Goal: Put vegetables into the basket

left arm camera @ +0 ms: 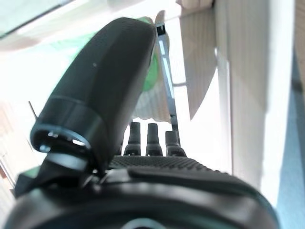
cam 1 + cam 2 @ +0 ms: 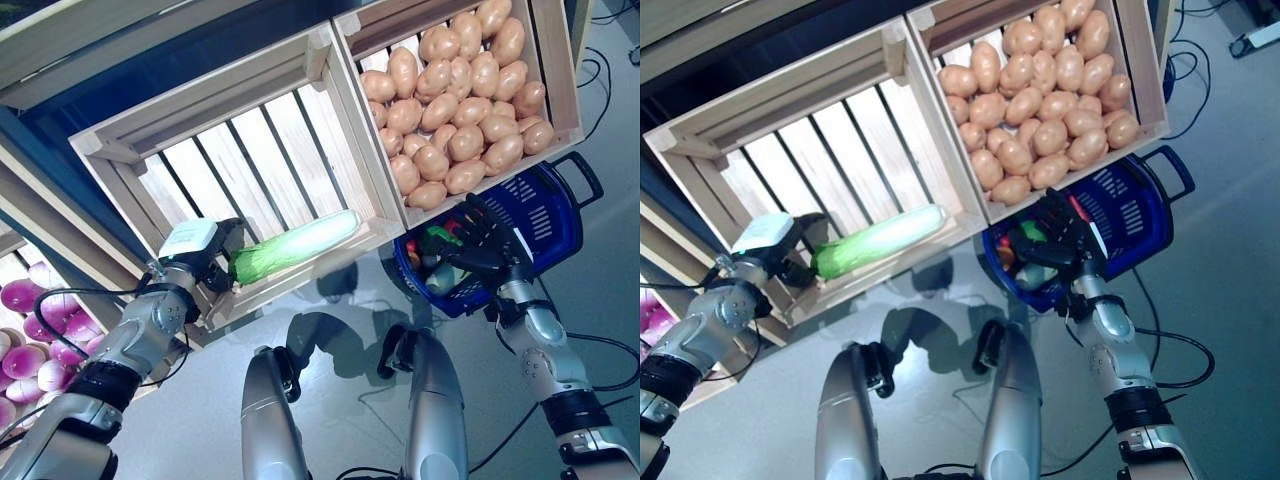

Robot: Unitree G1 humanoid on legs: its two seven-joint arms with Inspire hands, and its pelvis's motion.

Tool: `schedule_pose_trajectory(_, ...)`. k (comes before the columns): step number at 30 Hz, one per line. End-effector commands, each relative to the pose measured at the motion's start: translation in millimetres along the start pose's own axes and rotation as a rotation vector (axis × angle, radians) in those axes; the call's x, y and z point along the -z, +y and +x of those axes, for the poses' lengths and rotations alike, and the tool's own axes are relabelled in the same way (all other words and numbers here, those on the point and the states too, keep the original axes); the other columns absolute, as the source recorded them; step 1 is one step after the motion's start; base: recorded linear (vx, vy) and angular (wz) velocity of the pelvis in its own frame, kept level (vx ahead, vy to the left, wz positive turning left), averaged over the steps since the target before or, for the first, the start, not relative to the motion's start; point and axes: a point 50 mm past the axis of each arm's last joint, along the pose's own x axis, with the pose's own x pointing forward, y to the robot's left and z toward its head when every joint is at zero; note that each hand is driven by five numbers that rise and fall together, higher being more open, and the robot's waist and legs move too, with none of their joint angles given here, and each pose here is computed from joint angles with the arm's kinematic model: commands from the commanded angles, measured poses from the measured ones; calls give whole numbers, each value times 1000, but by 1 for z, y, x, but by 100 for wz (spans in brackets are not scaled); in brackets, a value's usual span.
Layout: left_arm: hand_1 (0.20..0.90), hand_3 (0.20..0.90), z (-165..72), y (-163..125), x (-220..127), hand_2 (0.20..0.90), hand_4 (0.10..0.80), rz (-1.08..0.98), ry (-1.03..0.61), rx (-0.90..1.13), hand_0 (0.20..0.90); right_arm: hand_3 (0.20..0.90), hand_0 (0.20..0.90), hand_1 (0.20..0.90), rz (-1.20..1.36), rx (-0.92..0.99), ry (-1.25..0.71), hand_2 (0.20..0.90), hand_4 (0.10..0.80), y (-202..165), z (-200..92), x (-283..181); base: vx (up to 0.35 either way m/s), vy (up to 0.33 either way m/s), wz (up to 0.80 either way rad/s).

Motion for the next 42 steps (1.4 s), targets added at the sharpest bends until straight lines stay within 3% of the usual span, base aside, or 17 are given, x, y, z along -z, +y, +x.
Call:
schedule_pose_trajectory(1, 900, 900, 6, 46, -24, 900, 800, 42, -138, -97, 900, 900, 900, 900, -18, 27, -265, 900, 800, -5, 11, -56, -33, 1, 0)
schedule_pose_trajectory(9, 900, 900, 7, 54, -35, 900, 800, 110, -155, 1, 900, 900, 900, 900, -4, 49, -276, 900, 800, -11, 10, -58, -4, 0, 0)
schedule_pose_trajectory(22, 900, 900, 19, 52, -41, 900, 800, 72, -153, -27, 900, 900, 900, 900, 5, 27, -273, 900, 800, -5, 13, -56, 0, 0, 0)
schedule_pose_trajectory(31, 900, 900, 31, 33, -32, 900, 800, 149, -108, -109, 900, 900, 900, 900, 21, 7, -264, 900, 800, 0, 16, -54, 0, 0, 0)
schedule_pose_trajectory(42, 900, 900, 43, 5, -12, 900, 800, 124, 58, -143, 900, 900, 900, 900, 39, -35, -261, 900, 800, 16, 26, -53, 12, 3, -4)
